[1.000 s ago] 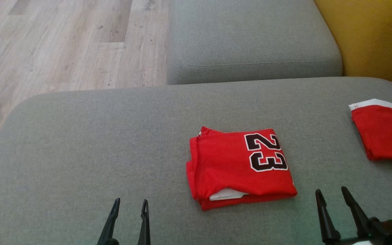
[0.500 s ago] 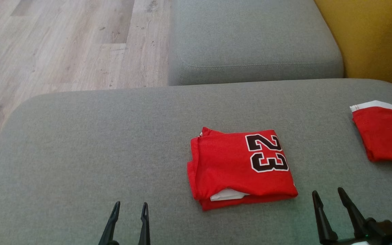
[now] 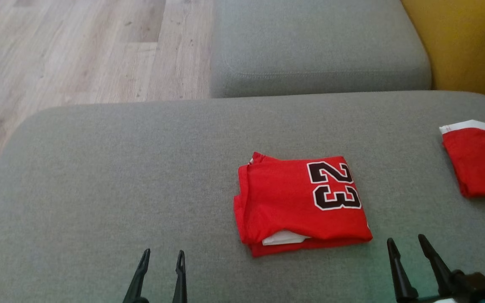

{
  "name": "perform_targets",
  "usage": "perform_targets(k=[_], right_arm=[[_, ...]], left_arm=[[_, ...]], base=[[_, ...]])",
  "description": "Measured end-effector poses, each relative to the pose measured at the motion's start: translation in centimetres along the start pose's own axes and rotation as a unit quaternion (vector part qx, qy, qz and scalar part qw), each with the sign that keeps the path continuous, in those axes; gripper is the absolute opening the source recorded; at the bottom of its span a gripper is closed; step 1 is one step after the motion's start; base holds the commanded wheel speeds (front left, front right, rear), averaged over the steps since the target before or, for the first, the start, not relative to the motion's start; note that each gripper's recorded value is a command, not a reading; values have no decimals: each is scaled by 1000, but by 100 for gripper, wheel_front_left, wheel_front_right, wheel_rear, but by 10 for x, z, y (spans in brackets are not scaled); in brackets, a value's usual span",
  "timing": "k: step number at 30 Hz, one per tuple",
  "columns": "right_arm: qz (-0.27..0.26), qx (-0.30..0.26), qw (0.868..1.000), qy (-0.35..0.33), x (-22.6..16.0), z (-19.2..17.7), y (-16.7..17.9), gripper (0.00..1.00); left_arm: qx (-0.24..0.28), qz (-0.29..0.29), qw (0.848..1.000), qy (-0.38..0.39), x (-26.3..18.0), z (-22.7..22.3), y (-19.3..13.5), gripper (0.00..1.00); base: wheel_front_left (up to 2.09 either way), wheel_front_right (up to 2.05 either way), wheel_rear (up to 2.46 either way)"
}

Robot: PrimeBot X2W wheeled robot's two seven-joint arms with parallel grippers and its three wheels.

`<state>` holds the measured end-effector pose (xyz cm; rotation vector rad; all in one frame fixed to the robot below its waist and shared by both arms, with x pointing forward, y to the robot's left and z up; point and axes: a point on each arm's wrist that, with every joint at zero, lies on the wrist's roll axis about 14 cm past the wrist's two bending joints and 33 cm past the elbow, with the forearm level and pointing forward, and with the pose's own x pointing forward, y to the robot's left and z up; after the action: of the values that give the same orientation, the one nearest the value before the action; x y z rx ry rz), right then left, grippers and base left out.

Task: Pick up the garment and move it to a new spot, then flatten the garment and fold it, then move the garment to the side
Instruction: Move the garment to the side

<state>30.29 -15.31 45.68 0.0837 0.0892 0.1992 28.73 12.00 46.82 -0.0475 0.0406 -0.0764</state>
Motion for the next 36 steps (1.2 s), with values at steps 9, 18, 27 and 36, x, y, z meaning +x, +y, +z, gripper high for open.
perform_targets(k=[9,18,27,36], right_arm=[[13,22,999,45,36,-20,-5,100],[23,82,984,155,97,-39,-19,100],[53,127,956,259,106,-79,5,74],[60,134,959,242,114,-69,3,0]], left_arm=[[-4,4,999,36,4,-18,0,100],[-5,-9,999,46,31,-21,-10,100],[-9,2,998,59,36,-28,-8,100],[-21,1,998,56,43,-25,-12,100]], base=[[0,0,0],[0,0,0],[0,0,0],[0,0,0]])
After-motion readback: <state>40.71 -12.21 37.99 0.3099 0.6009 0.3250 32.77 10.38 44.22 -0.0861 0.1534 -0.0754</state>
